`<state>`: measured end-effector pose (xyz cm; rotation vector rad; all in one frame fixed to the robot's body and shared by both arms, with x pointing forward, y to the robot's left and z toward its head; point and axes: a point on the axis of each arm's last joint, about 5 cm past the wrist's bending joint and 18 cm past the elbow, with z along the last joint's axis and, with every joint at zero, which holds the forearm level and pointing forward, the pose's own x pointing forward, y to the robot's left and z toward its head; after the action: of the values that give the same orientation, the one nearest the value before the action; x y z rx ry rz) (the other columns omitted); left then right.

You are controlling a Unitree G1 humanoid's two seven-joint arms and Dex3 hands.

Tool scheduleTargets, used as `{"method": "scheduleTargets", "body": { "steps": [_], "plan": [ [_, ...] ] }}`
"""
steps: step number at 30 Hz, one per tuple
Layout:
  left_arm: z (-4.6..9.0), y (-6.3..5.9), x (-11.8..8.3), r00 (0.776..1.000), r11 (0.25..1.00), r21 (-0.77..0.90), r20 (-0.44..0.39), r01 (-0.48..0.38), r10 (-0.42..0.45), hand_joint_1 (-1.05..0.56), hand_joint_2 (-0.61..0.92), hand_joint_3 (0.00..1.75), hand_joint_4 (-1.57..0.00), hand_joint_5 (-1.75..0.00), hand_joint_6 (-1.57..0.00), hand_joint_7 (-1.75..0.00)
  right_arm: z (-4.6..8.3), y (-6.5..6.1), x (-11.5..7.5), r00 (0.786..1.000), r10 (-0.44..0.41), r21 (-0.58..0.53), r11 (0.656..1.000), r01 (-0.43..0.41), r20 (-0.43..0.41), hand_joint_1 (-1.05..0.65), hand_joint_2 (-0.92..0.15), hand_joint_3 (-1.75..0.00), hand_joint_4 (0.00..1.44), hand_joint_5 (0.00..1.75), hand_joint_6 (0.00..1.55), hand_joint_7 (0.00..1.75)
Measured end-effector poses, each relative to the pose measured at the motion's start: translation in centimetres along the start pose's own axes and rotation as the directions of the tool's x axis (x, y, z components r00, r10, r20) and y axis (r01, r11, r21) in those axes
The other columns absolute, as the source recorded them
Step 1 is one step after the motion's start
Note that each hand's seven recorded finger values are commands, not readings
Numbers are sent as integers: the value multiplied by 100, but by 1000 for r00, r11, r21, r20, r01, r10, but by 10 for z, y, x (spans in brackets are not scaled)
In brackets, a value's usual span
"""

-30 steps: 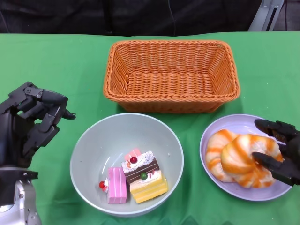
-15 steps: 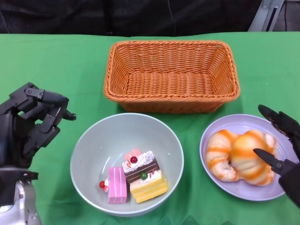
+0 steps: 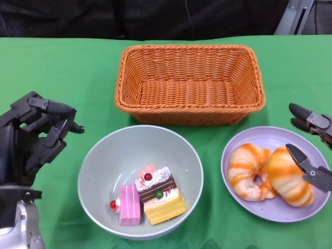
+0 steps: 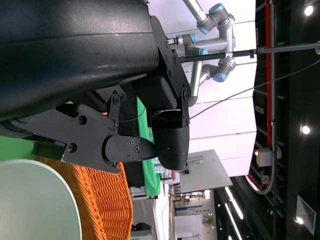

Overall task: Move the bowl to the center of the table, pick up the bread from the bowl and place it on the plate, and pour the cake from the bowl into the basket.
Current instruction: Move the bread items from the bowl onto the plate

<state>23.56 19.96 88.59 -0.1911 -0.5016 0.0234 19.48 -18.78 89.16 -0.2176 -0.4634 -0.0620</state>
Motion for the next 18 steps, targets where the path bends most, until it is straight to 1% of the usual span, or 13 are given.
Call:
{"method": "scheduleTargets", "body": {
  "steps": [1, 2, 3, 4, 7, 11, 14, 18],
  "plan": [
    [0, 1, 0, 1000, 1000, 2, -2, 2, -2, -16, 92, 30, -85, -130, -96, -90, 1, 2, 0, 1000, -3, 18, 1000, 3, 26, -1, -67, -68, 71, 123, 80, 82],
    [0, 1, 0, 1000, 1000, 3, -5, 5, -5, -16, 92, 29, -85, -130, -96, -90, 2, 3, 1, 999, -8, 29, 1000, 7, 54, -4, -63, -76, 73, 130, 77, 99],
    [-1, 2, -1, 1000, 1000, 3, -8, 8, -7, -15, 92, 29, -85, -130, -97, -89, 4, 3, 1, 997, -11, 34, 999, 9, 77, -8, -59, -84, 74, 137, 74, 114],
    [-1, 2, -1, 1000, 1000, 4, -11, 12, -12, -15, 92, 29, -85, -129, -97, -89, 5, 3, 1, 995, -11, 37, 999, 7, 98, -10, -57, -88, 74, 141, 72, 120],
    [-2, 4, -2, 1000, 1000, 4, -23, 18, -18, -15, 92, 29, -85, -129, -97, -89, 9, 3, 0, 993, 7, 75, 997, -16, 116, -11, -53, -92, 73, 145, 70, 126],
    [-2, 4, -3, 999, 999, 7, -17, 33, -33, -15, 92, 29, -85, -130, -97, -90, 13, 5, -5, 991, 65, 183, 979, -86, 118, -9, -50, -98, 71, 152, 69, 126],
    [-2, 4, -3, 999, 999, 5, -17, 46, -46, -14, 92, 31, -85, -130, -96, -90, 11, 5, -8, 988, 121, 233, 962, -140, 95, -6, -49, -103, 72, 154, 68, 128],
    [-3, 6, -7, 998, 999, 0, -22, 55, -55, -13, 92, 31, -84, -131, -95, -91, 9, 3, -9, 983, 163, 273, 945, -179, 81, -6, -45, -112, 72, 157, 66, 134]
  ]
}}
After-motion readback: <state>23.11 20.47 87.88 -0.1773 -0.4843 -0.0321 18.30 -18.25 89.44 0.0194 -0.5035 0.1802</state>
